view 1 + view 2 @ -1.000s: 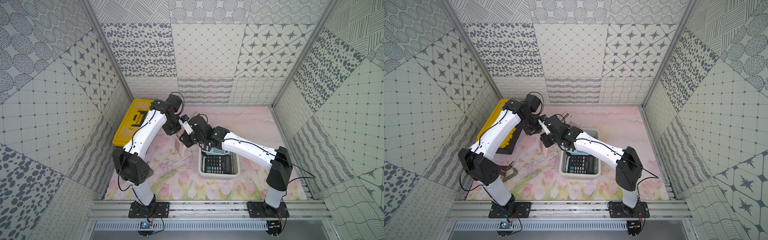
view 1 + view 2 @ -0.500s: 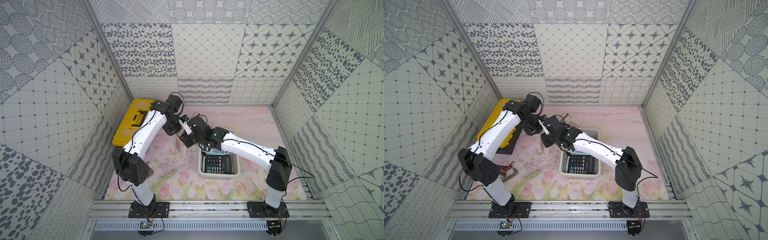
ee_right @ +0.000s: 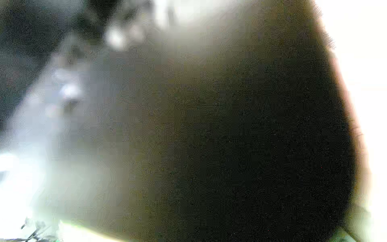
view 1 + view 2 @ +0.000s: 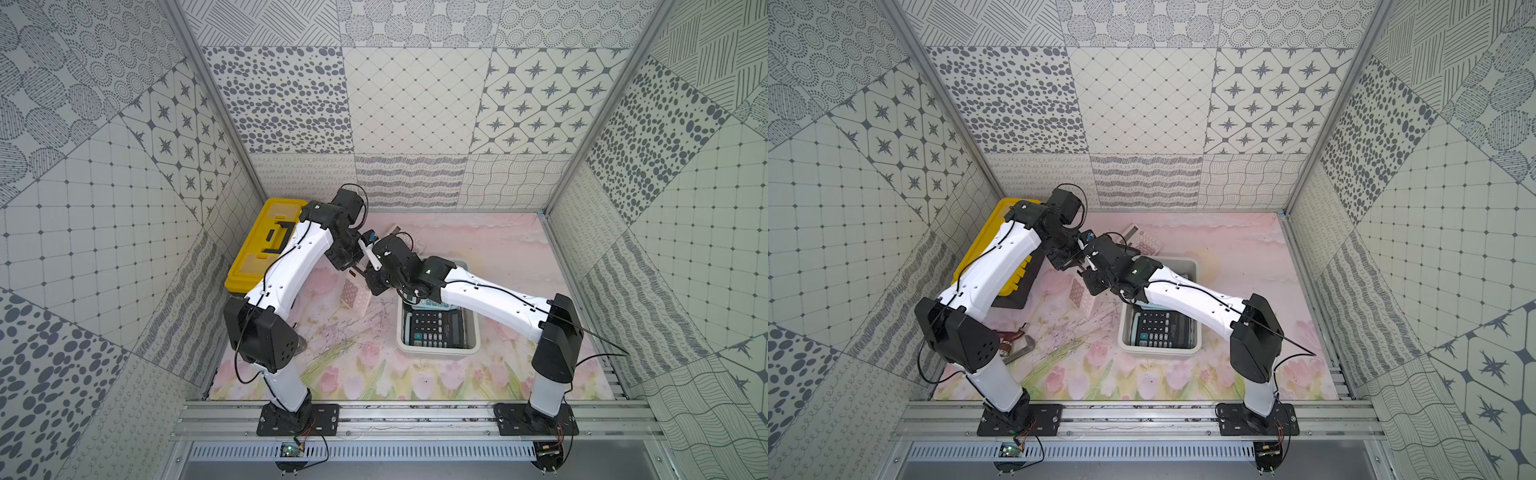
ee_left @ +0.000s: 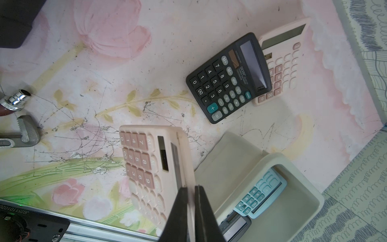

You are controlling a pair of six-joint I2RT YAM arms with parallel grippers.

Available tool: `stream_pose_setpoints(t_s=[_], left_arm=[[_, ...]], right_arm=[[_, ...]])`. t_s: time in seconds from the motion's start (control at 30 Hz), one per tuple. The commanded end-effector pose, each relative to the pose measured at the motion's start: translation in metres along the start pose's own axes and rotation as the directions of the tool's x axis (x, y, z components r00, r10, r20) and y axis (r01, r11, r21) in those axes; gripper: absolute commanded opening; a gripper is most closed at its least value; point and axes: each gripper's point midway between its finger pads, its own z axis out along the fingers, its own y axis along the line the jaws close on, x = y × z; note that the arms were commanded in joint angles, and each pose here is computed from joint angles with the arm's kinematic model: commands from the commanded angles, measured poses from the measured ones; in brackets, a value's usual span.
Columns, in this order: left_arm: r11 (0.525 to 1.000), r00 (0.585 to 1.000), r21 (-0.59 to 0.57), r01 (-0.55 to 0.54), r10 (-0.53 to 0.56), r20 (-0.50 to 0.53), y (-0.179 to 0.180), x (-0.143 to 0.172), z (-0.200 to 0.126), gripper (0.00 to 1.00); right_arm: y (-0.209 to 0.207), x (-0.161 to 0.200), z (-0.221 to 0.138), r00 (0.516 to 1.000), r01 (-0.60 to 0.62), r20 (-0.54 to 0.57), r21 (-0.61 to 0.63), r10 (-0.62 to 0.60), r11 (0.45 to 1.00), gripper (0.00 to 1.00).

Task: Put the calculator in the storage box
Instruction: Pick up the calculator from the center of the board.

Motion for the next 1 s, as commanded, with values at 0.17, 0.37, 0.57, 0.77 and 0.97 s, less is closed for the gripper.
stream_pose_setpoints(t_s=[0.17,0.37,0.57,0.77,0.97], left_arm=[[0.994,0.995,0.109,-0.003,0.014,-0.099,-0.021,0.013,-0.013,0.0],[0.992,0.997,0.125,-0.01,0.02,-0.075,-0.02,0.007,-0.023,0.24],[0.991,0.999,0.129,-0.028,0.022,0.046,-0.009,-0.006,-0.049,0.83],[0.98,0.988,0.186,-0.075,0.048,0.144,-0.001,-0.01,-0.07,1.0],[0.932,0.977,0.324,-0.161,0.105,0.184,-0.004,-0.002,-0.07,1.0]], right_arm=[[0.006,-0.012,-0.015,0.998,-0.006,0.062,-0.023,0.008,1.0,0.0],[0.001,-0.018,-0.033,0.993,-0.047,0.109,-0.016,0.049,0.999,0.0],[-0.006,-0.021,-0.055,0.984,-0.102,0.147,-0.013,0.103,0.995,0.0],[-0.023,-0.025,-0.102,0.956,-0.181,0.231,-0.006,0.178,0.983,0.0],[-0.05,-0.02,-0.153,0.905,-0.293,0.325,0.009,0.274,0.956,0.0]])
